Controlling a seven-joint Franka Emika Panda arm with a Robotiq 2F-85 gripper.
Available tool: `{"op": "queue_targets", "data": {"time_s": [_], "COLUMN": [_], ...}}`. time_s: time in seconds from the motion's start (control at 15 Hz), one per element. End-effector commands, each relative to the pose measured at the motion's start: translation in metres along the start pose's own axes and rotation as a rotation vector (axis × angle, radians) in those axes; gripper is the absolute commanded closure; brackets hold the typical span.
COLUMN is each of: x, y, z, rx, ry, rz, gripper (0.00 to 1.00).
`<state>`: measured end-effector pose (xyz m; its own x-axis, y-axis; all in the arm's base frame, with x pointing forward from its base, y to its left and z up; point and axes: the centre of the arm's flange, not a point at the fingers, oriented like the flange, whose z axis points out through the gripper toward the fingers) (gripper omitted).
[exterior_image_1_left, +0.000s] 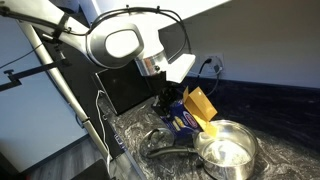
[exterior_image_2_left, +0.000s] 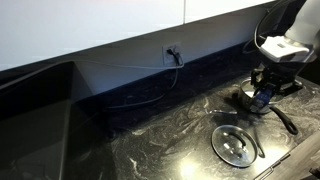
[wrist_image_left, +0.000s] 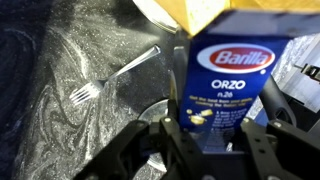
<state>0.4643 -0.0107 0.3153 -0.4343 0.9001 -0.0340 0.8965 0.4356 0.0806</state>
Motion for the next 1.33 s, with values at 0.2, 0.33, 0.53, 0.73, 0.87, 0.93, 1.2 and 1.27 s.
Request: {"op": "queue_targets", "data": {"time_s": [0.2,0.33,0.53,0.73,0.87,0.93,1.2,1.27], "x": [-0.024,-0.030,-0.038,-0.046,-0.050,-0.052,-0.060,-0.062], "y": [0.000,-0.002,-0.005,-0.007,-0.007,-0.007,-0.007,-0.007], "z": [-0.001,0.002,0.004,0.005,0.005,0.005,0.004,0.004], "rx": [-0.015,-0.021,-0.030,-0.043,-0.049,-0.052,-0.063,-0.065], "ry": [0.068,0.088,0.119,0.151,0.174,0.182,0.218,0.226], "rz": [0.005,0.009,0.014,0.017,0.017,0.020,0.017,0.016], "gripper": [0.82,0.82,0.82,0.82,0.82,0.82,0.82,0.82]}}
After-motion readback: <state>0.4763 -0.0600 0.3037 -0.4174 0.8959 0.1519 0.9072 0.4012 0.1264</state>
